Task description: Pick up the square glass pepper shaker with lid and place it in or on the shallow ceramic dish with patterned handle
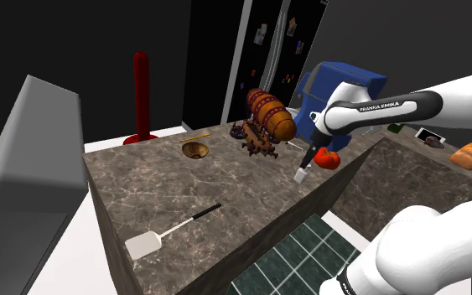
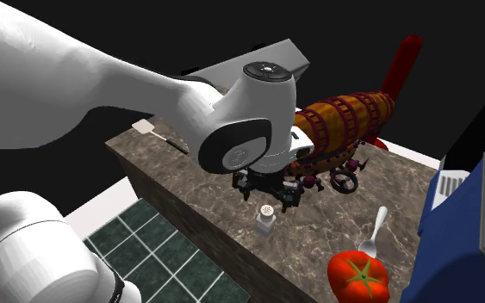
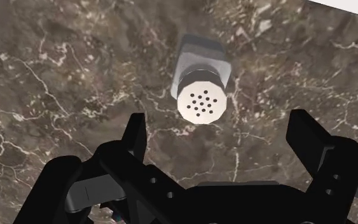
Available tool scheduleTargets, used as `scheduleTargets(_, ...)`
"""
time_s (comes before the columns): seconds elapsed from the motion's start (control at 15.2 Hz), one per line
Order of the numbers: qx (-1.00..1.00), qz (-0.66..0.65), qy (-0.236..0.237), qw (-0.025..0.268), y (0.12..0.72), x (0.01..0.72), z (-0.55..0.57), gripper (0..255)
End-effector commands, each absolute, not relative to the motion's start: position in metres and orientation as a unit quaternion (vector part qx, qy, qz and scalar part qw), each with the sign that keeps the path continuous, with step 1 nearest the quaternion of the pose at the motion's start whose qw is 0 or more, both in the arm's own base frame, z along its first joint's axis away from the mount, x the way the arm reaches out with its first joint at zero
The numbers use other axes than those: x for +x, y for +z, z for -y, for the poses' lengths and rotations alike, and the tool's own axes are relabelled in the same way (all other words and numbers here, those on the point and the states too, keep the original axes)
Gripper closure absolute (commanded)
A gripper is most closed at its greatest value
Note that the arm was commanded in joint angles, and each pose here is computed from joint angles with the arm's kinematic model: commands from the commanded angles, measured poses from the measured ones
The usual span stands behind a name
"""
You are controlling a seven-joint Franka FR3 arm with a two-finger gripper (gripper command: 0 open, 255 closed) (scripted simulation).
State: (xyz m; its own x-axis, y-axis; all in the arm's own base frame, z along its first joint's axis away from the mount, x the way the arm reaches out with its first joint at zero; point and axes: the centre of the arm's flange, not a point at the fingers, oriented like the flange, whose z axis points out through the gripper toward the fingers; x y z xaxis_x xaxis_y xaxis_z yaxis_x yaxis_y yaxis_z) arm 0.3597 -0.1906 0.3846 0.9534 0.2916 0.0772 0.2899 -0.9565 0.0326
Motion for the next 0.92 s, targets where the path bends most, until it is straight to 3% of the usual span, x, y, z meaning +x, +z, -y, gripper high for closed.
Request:
scheduleTargets(0.0,0.987,-0.152,0.047,0.01,0.375,0.365,0.199,0)
scheduleTargets(0.4,0.987,-0.152,0.047,0.01,0.341,0.368,0.199,0)
scheduleTargets(0.86,0.987,-0.152,0.047,0.01,0.341,0.368,0.199,0)
